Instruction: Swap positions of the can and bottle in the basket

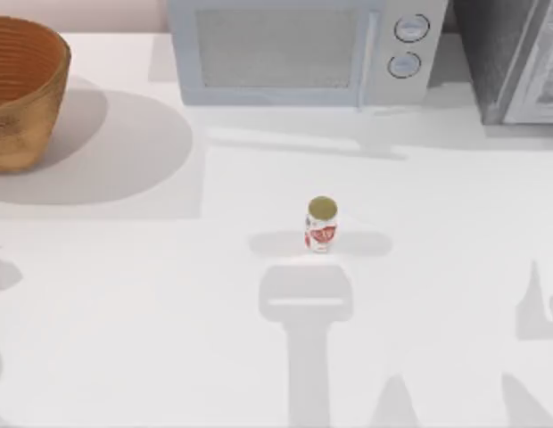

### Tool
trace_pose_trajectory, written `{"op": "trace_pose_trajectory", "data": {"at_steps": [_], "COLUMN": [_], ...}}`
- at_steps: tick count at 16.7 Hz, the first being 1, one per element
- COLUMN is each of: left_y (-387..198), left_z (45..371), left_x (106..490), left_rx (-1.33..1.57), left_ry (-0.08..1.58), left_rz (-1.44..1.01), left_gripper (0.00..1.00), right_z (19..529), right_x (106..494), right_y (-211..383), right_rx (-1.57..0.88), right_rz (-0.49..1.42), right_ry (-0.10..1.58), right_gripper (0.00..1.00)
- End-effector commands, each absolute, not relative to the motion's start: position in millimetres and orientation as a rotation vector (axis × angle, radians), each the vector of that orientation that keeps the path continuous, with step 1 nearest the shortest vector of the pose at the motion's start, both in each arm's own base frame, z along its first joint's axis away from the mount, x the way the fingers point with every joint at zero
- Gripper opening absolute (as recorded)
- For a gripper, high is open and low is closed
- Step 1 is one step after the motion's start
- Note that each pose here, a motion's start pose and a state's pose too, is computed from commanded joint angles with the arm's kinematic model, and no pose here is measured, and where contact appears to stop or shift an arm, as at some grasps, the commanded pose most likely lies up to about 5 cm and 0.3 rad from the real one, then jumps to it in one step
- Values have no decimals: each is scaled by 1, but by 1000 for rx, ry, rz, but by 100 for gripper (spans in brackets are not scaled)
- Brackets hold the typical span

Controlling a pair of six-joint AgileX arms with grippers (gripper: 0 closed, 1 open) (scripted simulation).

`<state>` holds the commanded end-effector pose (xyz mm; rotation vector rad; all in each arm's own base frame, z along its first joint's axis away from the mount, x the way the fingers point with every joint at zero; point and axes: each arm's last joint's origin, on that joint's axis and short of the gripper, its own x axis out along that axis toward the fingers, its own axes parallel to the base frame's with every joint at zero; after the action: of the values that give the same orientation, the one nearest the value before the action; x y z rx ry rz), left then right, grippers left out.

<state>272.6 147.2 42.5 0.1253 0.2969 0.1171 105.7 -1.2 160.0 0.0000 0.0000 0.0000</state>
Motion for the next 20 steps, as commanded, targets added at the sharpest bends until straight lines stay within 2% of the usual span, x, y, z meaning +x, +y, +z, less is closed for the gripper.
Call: {"op": "trace_pose_trajectory", "data": {"at_steps": [3,5,7,10,12,16,20], "left_y": [203,241,273,297,293,247,210], "left_z": [47,63,92,153,196,263,290], "left_x": [290,302,314,332,347,387,409], "left_rx": [167,180,185,179,162,109,68], "left_ry": [373,405,411,374,330,227,182], "left_rz": [123,84,13,-135,-265,-574,-751], "left_gripper": [0,0,0,0,0,0,0], "right_z": [160,160,160,160,160,160,160], "right_x": [106,106,106,106,106,106,106], "right_y": [-1,-1,-1,-1,-1,-1,-1], "right_rx": [0,0,0,0,0,0,0], "right_rz": [0,0,0,0,0,0,0], "right_ry": [0,0,0,0,0,0,0], "right_gripper": [100,100,100,100,100,100,100]}}
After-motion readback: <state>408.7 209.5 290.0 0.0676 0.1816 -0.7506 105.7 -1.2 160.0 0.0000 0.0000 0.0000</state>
